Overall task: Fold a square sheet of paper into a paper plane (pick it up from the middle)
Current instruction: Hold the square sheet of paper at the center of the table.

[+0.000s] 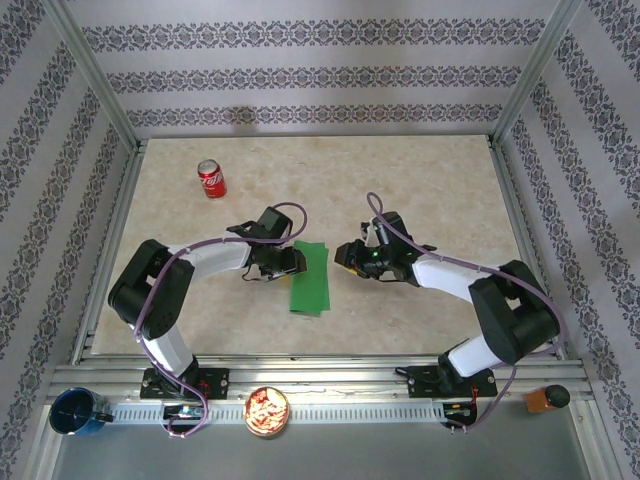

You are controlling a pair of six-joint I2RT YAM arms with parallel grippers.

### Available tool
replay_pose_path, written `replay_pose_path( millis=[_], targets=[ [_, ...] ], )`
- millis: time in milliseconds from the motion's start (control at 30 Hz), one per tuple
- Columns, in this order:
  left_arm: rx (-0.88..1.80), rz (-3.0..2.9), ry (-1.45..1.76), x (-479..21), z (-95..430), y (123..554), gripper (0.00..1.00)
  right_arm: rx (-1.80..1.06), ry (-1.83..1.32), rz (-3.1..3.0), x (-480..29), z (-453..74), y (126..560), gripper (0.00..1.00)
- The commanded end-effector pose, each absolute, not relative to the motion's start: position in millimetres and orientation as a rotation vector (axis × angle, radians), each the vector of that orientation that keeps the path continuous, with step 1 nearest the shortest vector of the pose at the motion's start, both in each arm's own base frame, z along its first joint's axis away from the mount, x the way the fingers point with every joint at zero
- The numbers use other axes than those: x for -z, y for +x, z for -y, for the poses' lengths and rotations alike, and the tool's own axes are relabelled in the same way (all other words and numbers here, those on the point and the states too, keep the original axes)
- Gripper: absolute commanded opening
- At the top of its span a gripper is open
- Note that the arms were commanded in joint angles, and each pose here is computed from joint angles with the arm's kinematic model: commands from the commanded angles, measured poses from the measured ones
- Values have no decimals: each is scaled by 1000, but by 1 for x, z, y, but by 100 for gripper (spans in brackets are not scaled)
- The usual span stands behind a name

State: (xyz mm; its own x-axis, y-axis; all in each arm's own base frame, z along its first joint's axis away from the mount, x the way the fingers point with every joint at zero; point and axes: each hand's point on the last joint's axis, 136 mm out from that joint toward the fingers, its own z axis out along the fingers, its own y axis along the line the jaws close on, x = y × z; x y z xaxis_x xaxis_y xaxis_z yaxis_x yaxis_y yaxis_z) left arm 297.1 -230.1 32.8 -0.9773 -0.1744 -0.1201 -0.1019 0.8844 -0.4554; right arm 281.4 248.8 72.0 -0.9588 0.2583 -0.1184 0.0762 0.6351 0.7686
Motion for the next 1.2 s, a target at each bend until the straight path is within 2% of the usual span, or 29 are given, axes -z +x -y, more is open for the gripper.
replay_pose_path(
  millis=[0, 167, 567, 700, 800, 867, 1167],
  targets=[
    [589, -2924, -242, -28, 221, 295, 46, -1258, 204, -2643, -74, -261, 280, 38],
    [629, -2899, -282, -28, 224, 297, 46, -1260, 182, -2649, -72, -267, 279, 35],
    [615, -2891, -339, -24, 223, 301, 48, -1292, 148, -2705, -57, -285, 279, 9],
    [588, -2905, -335, -22, 221, 300, 48, -1181, 208, -2706, -52, -271, 282, 8],
    [504, -2934, -344, -19, 213, 297, 48, -1040, 253, -2698, -53, -244, 285, 4],
    [522, -2928, -336, -20, 215, 298, 48, -1066, 282, -2646, -60, -236, 288, 3],
    [624, -2911, -310, -21, 230, 303, 48, -1181, 143, -2693, -63, -276, 279, 3]
  ],
)
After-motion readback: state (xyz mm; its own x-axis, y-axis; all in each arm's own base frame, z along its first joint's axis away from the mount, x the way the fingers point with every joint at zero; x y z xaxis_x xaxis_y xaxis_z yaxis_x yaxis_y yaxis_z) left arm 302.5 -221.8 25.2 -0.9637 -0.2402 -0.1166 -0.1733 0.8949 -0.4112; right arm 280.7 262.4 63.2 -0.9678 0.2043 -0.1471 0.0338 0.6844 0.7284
